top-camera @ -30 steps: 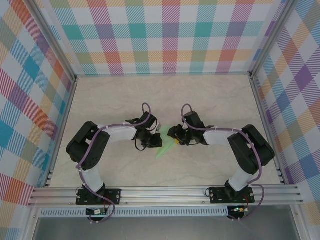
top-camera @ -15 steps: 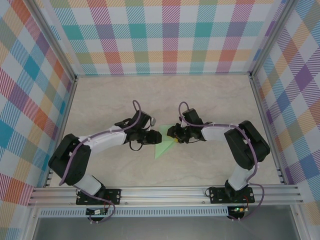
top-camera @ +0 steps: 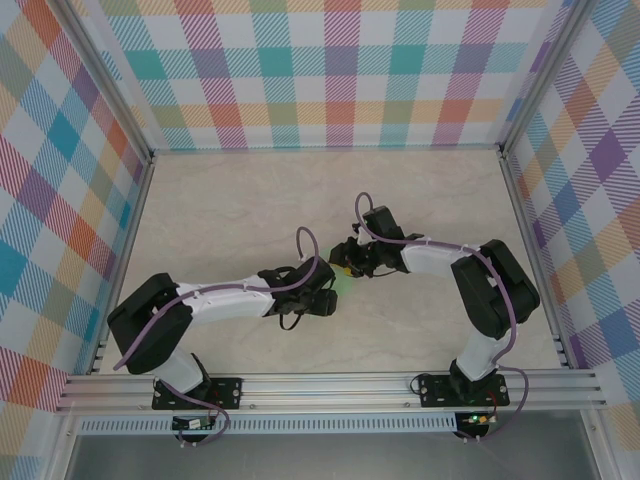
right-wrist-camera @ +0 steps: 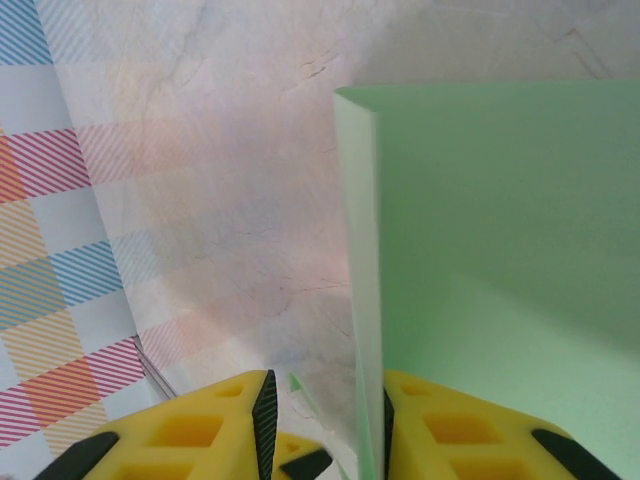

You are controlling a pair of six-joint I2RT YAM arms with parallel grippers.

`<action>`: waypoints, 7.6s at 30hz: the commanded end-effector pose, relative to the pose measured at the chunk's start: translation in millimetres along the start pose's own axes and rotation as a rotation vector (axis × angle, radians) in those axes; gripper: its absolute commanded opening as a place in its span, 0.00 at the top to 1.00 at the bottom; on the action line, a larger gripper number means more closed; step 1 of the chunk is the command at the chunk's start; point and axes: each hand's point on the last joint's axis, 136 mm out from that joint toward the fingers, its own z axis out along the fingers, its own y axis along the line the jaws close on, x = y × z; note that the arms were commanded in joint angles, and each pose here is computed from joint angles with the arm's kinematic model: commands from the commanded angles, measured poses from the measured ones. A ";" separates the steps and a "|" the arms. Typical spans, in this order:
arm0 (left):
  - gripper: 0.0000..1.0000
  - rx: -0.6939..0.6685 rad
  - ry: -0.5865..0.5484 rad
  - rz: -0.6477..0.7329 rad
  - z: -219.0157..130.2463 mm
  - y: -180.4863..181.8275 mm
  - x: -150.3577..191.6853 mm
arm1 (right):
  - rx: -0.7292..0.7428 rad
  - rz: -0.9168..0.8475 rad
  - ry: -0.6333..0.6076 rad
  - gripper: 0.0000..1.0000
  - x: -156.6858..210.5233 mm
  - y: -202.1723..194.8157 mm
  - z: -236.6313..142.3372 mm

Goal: Fold a paper plane with a square sheet of paper (pick it up from the middle)
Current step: Fourth fold the wing at the center of the table.

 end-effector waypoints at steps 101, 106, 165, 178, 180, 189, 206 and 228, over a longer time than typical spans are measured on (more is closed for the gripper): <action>0.83 0.031 -0.034 0.087 11.2 -3.9 -1.1 | 0.184 0.026 -0.144 0.47 9.5 -34.8 -56.0; 0.76 0.056 -0.032 0.087 9.3 -7.7 -4.5 | 0.180 0.022 -0.144 0.47 15.4 -35.9 -60.8; 0.93 0.423 0.109 -0.023 21.1 -15.9 -4.9 | -0.038 0.008 -0.055 0.84 31.8 4.5 -29.1; 0.93 0.519 0.154 -0.112 27.7 -7.1 -4.7 | -0.046 0.025 -0.030 0.87 24.3 13.2 -3.4; 0.93 0.532 0.161 -0.127 29.2 -5.8 -3.0 | -0.046 0.025 -0.025 0.87 22.9 14.1 0.7; 0.93 0.566 0.167 -0.191 28.9 0.4 -4.4 | 0.000 0.067 -0.043 0.88 14.3 2.3 12.3; 0.94 0.634 0.169 -0.283 26.2 5.3 -15.1 | -0.027 0.010 -0.052 0.86 14.9 18.8 3.0; 0.97 0.642 0.219 -0.380 35.1 12.5 -8.0 | 0.011 0.020 -0.111 0.86 2.8 8.5 6.9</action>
